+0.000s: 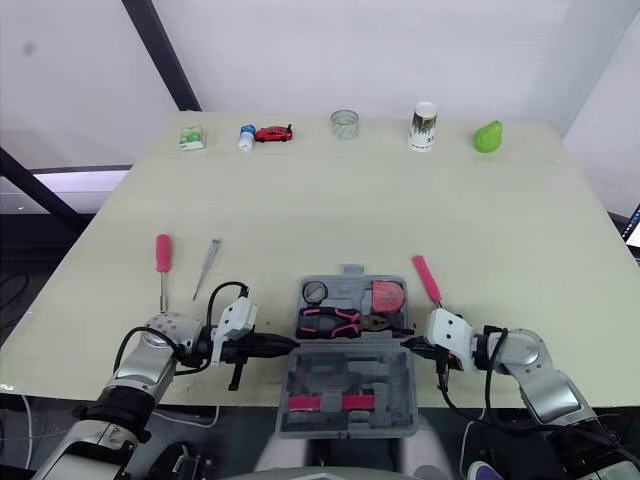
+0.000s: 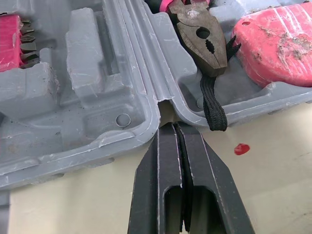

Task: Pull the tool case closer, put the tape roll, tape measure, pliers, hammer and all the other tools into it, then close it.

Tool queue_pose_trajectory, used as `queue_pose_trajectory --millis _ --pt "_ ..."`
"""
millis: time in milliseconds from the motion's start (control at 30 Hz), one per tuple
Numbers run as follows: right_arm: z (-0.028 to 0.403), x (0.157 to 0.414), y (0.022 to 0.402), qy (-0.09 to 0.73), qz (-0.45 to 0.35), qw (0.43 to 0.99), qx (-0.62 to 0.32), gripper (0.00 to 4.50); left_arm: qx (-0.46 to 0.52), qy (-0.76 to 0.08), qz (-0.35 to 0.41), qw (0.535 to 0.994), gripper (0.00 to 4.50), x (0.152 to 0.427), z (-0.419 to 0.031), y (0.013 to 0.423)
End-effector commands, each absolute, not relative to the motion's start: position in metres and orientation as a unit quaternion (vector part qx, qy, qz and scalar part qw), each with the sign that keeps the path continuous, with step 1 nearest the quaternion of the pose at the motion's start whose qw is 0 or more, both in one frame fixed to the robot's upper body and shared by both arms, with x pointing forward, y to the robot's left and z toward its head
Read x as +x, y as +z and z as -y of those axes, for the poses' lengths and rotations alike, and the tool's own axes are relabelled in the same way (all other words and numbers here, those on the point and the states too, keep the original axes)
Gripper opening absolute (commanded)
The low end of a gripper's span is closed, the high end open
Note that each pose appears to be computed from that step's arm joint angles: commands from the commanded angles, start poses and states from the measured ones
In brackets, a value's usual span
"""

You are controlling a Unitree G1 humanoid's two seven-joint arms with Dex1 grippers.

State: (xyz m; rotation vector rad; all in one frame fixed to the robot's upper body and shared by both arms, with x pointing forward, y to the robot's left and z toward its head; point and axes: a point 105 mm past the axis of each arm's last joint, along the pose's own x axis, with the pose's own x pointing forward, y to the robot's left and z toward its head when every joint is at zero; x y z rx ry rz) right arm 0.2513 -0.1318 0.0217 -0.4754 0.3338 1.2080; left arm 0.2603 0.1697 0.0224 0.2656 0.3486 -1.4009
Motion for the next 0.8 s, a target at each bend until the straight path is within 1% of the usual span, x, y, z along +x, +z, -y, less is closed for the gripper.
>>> queue_pose_trajectory --millis 33,167,400,800 --pt "0.123 0.261 0.036 0.558 -0.113 0.789 -0.229 0.0 0.124 -0.625 -0.125 0.761 0.04 0.274 -0.167 0.036" --pt "0.124 0.27 0.038 0.544 -0.104 0.798 -0.235 0.0 0.132 -0.608 -0.118 0.774 0.04 0.285 -0.17 0.04" --pt "0.123 0.286 0.042 0.52 -0.084 0.815 -0.243 0.0 0.139 -0.588 -0.11 0.789 0.04 0.295 -0.173 0.043" --pt "0.124 0.296 0.044 0.501 -0.068 0.824 -0.254 0.0 0.153 -0.57 -0.099 0.801 0.04 0.308 -0.171 0.051"
